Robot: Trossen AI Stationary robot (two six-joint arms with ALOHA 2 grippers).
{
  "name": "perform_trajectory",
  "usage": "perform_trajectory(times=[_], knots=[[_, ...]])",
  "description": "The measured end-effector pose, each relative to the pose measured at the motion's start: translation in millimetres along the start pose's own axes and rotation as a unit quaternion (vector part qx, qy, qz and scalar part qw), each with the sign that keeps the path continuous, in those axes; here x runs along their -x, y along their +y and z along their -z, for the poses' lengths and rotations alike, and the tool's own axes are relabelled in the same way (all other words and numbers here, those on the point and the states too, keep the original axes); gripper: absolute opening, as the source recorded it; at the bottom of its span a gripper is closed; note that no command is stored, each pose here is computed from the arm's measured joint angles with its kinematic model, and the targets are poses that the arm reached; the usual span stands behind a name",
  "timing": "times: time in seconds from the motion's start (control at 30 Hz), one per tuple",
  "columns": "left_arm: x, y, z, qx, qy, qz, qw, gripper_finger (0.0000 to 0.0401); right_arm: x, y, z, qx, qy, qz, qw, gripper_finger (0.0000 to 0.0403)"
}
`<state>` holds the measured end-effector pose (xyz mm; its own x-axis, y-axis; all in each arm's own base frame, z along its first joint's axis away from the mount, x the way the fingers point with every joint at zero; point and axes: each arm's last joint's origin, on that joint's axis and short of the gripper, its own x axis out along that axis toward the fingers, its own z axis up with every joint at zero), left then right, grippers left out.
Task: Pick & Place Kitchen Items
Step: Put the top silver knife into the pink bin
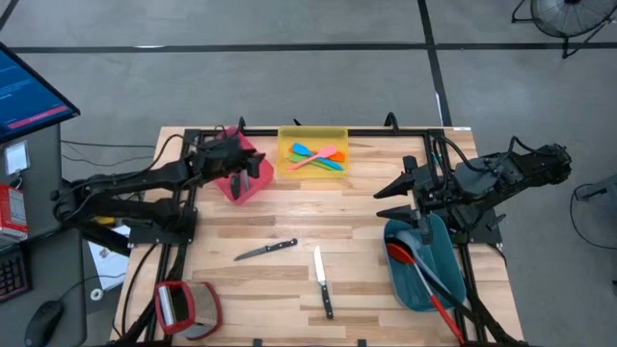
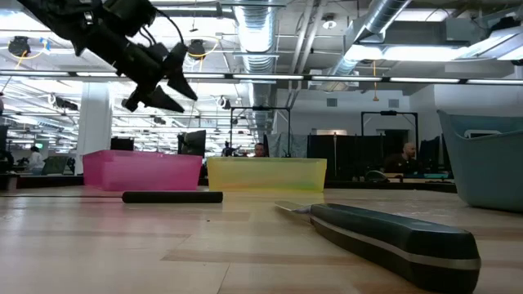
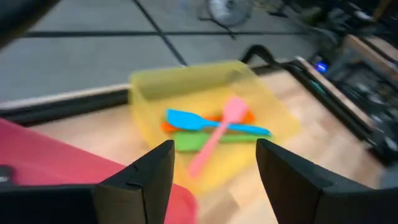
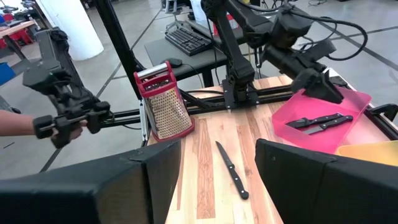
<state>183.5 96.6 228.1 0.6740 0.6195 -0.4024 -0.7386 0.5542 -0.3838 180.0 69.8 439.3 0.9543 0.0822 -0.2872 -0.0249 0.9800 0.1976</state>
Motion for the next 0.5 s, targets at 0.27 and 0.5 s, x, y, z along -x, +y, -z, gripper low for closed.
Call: perform_trajectory(times=[0.27, 0.5], knots=[[11, -26, 16, -0.030, 0.033, 0.073, 0.996, 0.0211, 0, 0, 0, -0.001, 0.000, 0.001, 1.000, 0.0202], [24, -49, 32, -0.058, 0.059, 0.135, 0.987, 0.0211, -1, -4, -1, -0.004, -0.002, 0.010, 1.000, 0.0202]])
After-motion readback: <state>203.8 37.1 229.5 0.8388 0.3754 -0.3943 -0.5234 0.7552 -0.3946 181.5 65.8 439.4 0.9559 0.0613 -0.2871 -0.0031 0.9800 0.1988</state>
